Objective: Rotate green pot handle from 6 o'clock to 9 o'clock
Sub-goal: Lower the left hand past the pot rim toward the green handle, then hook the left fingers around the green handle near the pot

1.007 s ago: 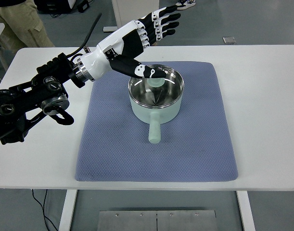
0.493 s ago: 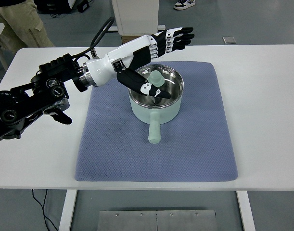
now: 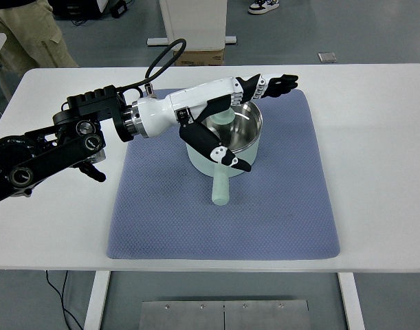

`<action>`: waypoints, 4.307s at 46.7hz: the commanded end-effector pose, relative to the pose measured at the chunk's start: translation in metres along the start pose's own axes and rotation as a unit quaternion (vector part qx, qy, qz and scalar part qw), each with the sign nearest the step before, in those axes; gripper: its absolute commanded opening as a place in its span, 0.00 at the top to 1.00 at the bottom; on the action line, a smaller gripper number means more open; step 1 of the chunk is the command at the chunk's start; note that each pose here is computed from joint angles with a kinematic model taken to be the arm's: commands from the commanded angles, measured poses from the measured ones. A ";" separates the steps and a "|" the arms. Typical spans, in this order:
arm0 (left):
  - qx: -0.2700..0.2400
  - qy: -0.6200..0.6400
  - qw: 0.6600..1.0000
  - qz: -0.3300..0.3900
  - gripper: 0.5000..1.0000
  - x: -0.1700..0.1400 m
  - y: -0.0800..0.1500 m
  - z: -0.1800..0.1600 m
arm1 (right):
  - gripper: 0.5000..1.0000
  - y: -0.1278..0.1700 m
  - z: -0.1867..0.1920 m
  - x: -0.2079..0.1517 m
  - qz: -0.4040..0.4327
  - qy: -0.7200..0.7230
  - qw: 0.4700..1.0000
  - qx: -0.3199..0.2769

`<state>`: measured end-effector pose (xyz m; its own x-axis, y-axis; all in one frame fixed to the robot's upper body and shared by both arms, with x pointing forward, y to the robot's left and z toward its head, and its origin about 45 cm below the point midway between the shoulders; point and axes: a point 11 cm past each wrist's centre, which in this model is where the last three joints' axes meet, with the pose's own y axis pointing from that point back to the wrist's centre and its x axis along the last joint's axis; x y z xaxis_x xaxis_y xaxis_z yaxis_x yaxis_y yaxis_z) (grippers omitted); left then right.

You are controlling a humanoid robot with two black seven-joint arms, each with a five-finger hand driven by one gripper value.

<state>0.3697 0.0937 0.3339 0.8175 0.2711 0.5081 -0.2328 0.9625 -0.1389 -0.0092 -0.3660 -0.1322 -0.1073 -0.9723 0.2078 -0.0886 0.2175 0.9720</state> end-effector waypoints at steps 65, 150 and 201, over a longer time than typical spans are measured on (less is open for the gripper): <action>0.075 -0.163 0.963 -0.201 0.00 -0.041 -0.023 -0.016 | 0.00 0.000 0.000 0.000 0.000 0.000 1.000 0.000; 0.164 -0.238 0.893 -0.345 0.00 -0.049 -0.016 -0.045 | 0.00 0.000 0.000 0.000 0.000 0.000 1.000 0.000; 0.189 -0.264 0.858 -0.398 0.00 -0.054 -0.008 -0.052 | 0.00 0.000 0.000 0.000 0.000 0.000 1.000 0.000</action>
<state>0.3544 0.0702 0.2639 0.4664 -0.6048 0.6455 0.0544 0.7480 0.6615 -0.0091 -0.3659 -0.1322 -0.1073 -0.9723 0.2075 -0.0890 0.2173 0.9720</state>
